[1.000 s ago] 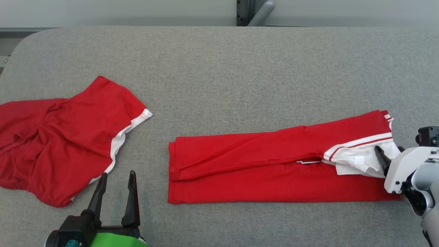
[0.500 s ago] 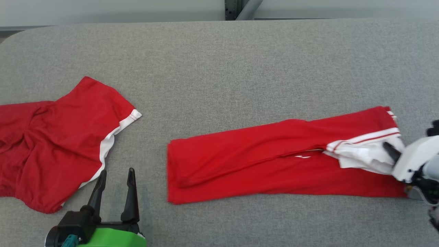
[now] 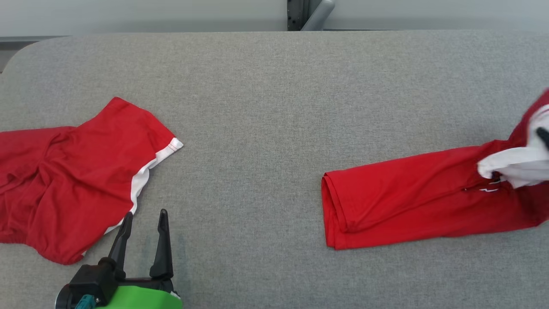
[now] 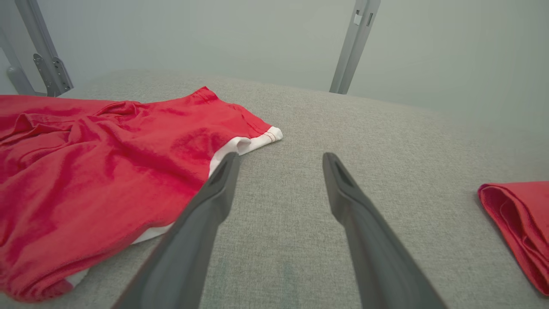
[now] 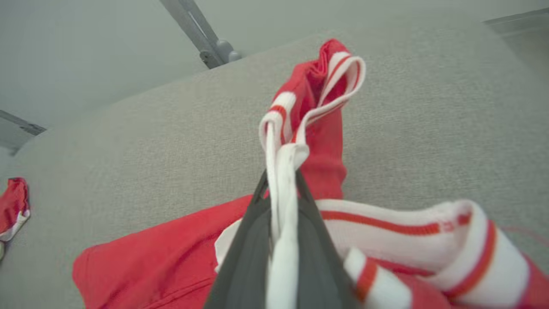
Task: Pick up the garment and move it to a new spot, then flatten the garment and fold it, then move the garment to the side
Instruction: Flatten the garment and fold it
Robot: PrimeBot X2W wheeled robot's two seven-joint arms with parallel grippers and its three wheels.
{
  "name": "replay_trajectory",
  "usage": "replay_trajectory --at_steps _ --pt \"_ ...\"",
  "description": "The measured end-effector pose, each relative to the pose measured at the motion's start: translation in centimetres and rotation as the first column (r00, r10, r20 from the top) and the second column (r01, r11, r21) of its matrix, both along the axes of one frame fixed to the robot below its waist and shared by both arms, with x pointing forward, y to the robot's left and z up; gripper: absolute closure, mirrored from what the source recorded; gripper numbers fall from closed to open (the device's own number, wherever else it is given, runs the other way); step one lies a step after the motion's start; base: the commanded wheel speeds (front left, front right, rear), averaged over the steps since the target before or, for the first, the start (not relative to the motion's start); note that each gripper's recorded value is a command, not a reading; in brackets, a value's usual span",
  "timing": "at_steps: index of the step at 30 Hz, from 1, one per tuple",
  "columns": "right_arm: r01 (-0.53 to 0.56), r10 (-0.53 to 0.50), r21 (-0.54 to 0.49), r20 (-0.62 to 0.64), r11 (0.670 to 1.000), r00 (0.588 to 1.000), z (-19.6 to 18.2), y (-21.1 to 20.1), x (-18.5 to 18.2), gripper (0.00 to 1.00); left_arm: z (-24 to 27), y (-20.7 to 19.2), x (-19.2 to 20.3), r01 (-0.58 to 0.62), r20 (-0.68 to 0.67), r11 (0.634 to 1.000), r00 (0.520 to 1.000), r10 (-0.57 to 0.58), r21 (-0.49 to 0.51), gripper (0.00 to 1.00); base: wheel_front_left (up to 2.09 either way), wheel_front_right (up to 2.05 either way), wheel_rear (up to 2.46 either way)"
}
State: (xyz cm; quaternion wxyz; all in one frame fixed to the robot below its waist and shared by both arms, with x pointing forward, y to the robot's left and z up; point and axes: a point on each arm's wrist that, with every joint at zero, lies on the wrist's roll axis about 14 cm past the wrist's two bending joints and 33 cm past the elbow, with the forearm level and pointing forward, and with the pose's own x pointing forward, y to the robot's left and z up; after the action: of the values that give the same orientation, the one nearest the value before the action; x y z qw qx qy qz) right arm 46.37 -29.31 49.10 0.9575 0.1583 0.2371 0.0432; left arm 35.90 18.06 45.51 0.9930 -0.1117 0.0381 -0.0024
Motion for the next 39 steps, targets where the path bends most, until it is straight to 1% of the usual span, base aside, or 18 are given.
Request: replay_trajectory --at_steps 1,3,6,9,10,12,14,18,21,22,23,26,29,31,34,36,38,39 --pt "-0.065 0.065 0.02 0.013 0.998 0.998 0.2 2.3 -0.4 1.0 0.1 0.1 0.0 -0.005 0.001 1.0 1.0 0.005 -0.002 0.0 0.0 0.0 0.0" --pt "-0.183 0.181 0.055 0.032 0.982 0.983 0.4 6.7 -1.7 1.0 -0.1 -0.1 -0.1 -0.003 -0.004 1.0 1.0 0.003 -0.005 0.0 0.0 0.0 0.0" --pt "-0.286 0.282 0.129 0.051 0.95 0.958 -0.2 12.3 -3.5 1.0 -0.5 -1.1 -0.1 0.028 -0.016 1.0 0.999 -0.028 -0.012 0.0 0.0 0.0 0.0" --pt "-0.331 0.327 0.175 0.054 0.927 0.944 -1.7 16.8 -4.7 1.0 -0.5 -1.8 0.3 0.051 -0.014 0.999 0.999 -0.051 -0.014 0.0 0.0 0.0 0.0" --pt "-0.334 0.331 0.204 0.052 0.92 0.942 -2.3 18.2 -4.9 1.0 -0.5 -2.0 0.5 0.058 -0.012 0.998 0.998 -0.058 -0.011 0.0 0.0 0.0 0.0" --pt "-0.349 0.348 0.226 0.046 0.909 0.936 -3.4 20.8 -5.3 1.0 -0.5 -2.2 0.8 0.066 -0.01 0.998 0.998 -0.066 -0.001 0.0 0.0 0.0 0.0" --pt "-0.347 0.343 0.267 0.062 0.899 0.937 -3.7 22.9 -5.0 1.0 -0.5 -2.4 0.9 0.074 -0.01 0.997 0.997 -0.074 0.0 0.0 0.0 0.0 0.0" --pt "-0.354 0.354 0.299 0.057 0.886 0.934 -4.8 26.0 -4.9 1.0 -0.6 -2.6 1.1 0.076 -0.016 0.997 0.997 -0.076 0.005 0.0 0.0 0.0 0.0" --pt "-0.361 0.361 0.293 0.056 0.885 0.931 -5.2 27.1 -4.7 1.0 -0.7 -2.4 1.0 0.07 -0.02 0.997 0.997 -0.07 0.009 0.0 0.0 0.0 0.0" --pt "-0.366 0.365 0.283 0.057 0.887 0.929 -5.3 27.2 -4.7 0.42 -0.8 -2.3 0.9 0.064 -0.023 0.998 0.998 -0.064 0.01 0.0 0.0 0.0 0.0" --pt "-0.372 0.369 0.275 0.063 0.887 0.927 -5.2 27.4 -4.6 0.0 -0.9 -2.1 0.8 0.059 -0.026 0.998 0.998 -0.058 0.008 0.0 0.0 0.0 0.0" --pt "-0.382 0.373 0.252 0.085 0.889 0.924 -5.0 27.6 -4.7 0.0 -1.1 -1.7 0.5 0.045 -0.035 0.999 0.998 -0.045 0.008 0.0 0.0 0.0 0.0" --pt "-0.401 0.377 0.22 0.141 0.89 0.915 -3.6 27.1 -4.9 0.0 -1.4 -1.0 -0.1 0.02 -0.046 1.0 0.999 -0.02 0.006 0.0 0.0 0.0 0.0" --pt "-0.397 0.361 0.21 0.187 0.894 0.913 -2.4 26.2 -5.4 0.0 -1.4 -0.6 -0.5 0.005 -0.049 1.0 0.999 -0.004 0.005 0.0 0.0 0.0 0.0" --pt "-0.337 0.278 0.173 0.293 0.926 0.915 0.4 22.9 -5.4 0.0 -1.4 0.1 -1.4 -0.019 -0.053 1.0 0.998 0.019 0.003 0.0 0.0 0.0 0.0" --pt "-0.262 0.207 0.106 0.366 0.959 0.907 2.1 19.6 -5.3 0.0 -1.3 0.2 -1.8 -0.027 -0.049 1.0 0.998 0.027 0.0 0.0 0.0 0.0 0.0" --pt "-0.177 0.131 0.07 0.427 0.982 0.895 3.3 16.7 -5.6 0.0 -0.8 0.0 -1.8 -0.025 -0.035 1.0 0.999 0.025 -0.007 0.0 0.0 0.0 0.0" --pt "-0.137 0.113 0.022 0.446 0.99 0.888 3.3 15.3 -5.9 0.0 -0.6 -0.1 -1.8 -0.021 -0.027 1.0 0.999 0.021 -0.01 0.0 0.0 0.0 0.0"
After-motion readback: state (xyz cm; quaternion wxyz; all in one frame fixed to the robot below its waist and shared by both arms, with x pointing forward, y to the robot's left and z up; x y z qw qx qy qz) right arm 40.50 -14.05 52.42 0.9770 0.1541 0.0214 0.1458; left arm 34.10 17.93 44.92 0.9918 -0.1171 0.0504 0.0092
